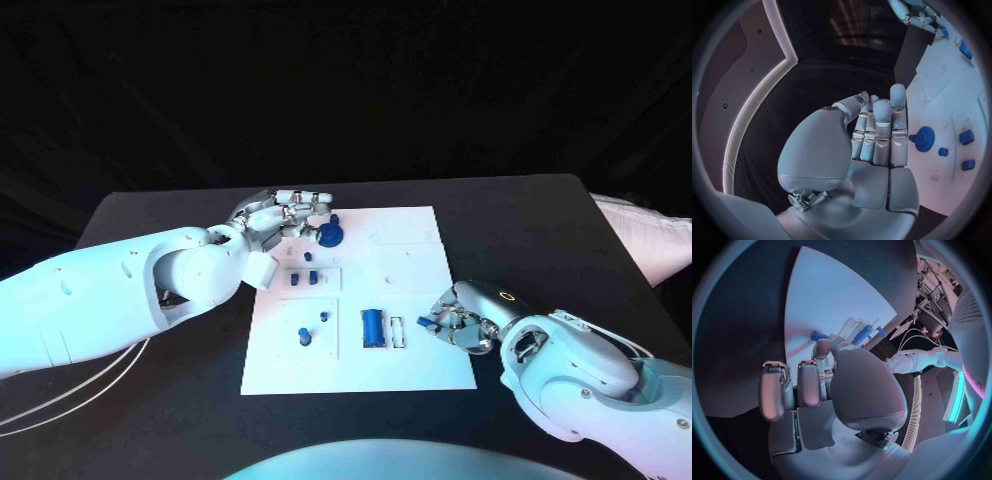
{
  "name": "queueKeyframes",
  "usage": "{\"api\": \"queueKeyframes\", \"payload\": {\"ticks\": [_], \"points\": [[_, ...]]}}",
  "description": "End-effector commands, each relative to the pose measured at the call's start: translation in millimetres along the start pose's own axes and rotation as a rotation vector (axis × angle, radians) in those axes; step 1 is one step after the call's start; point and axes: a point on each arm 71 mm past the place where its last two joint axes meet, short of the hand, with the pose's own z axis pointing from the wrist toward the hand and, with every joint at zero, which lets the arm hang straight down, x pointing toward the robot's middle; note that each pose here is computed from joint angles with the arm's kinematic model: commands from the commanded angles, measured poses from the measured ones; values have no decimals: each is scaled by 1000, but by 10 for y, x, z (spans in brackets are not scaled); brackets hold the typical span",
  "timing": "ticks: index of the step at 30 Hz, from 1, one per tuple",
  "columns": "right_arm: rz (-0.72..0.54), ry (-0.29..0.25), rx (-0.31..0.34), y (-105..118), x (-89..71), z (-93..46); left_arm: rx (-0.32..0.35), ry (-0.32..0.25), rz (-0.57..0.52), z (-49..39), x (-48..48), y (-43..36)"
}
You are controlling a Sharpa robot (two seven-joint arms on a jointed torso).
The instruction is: Assemble the parts on the task board
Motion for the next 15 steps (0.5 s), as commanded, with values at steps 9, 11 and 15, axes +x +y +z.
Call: {"api": "queueKeyframes", "payload": {"ticks": [9,11,15], "points": [[109,1,18,67,19,5,9,25,-5,0,37,-7],[114,5,15,84,26,12,9,25,-5,0,38,-7],[125,20,12,121,52,35,8,27,-5,1,42,-6]]}}
